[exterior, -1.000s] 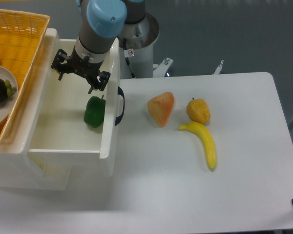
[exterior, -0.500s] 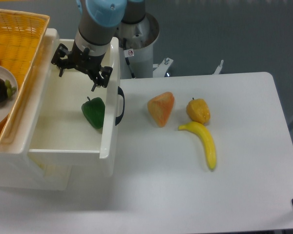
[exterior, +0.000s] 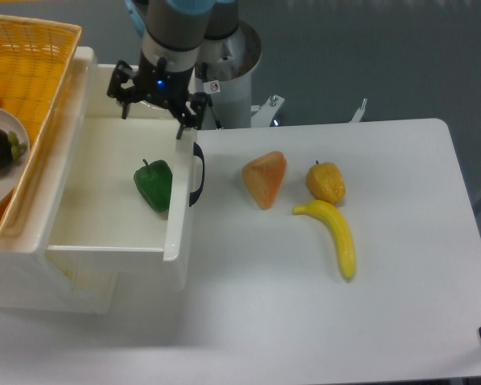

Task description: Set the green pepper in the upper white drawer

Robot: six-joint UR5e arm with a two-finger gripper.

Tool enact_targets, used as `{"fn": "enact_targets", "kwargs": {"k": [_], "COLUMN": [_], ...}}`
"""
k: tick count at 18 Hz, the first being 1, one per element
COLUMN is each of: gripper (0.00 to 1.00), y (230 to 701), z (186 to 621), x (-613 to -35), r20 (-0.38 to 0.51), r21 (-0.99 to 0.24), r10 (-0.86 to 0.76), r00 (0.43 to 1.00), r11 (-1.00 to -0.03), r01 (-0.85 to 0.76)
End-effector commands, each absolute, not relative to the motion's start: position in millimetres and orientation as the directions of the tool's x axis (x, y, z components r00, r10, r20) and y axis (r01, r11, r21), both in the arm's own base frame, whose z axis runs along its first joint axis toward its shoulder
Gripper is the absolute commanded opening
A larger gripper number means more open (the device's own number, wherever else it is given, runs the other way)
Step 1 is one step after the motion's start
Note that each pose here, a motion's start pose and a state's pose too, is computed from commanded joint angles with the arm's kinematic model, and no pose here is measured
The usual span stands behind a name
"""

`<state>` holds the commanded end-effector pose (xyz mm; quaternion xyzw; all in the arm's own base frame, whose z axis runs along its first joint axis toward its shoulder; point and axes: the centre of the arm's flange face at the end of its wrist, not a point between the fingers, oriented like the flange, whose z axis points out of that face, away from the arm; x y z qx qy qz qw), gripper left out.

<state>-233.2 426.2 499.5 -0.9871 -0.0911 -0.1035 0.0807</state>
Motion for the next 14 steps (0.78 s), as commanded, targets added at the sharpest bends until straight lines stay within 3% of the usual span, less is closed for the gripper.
{"fn": "enact_targets", "kwargs": {"k": [6, 9, 14], "gripper": [1.0, 1.0, 1.0], "y": [397, 388, 380], "z": [508, 503, 494], "x": [-275, -290, -304], "r20": [0.129, 0.081, 0.066], "r21": [-0.15, -0.114, -0.105], "r10": [0.065, -0.06, -0.107], "r00": [0.989, 0.995, 0.992], "r11": [-0.985, -0.992, -0.989], "r01": [0.084, -0.051, -0.1]}}
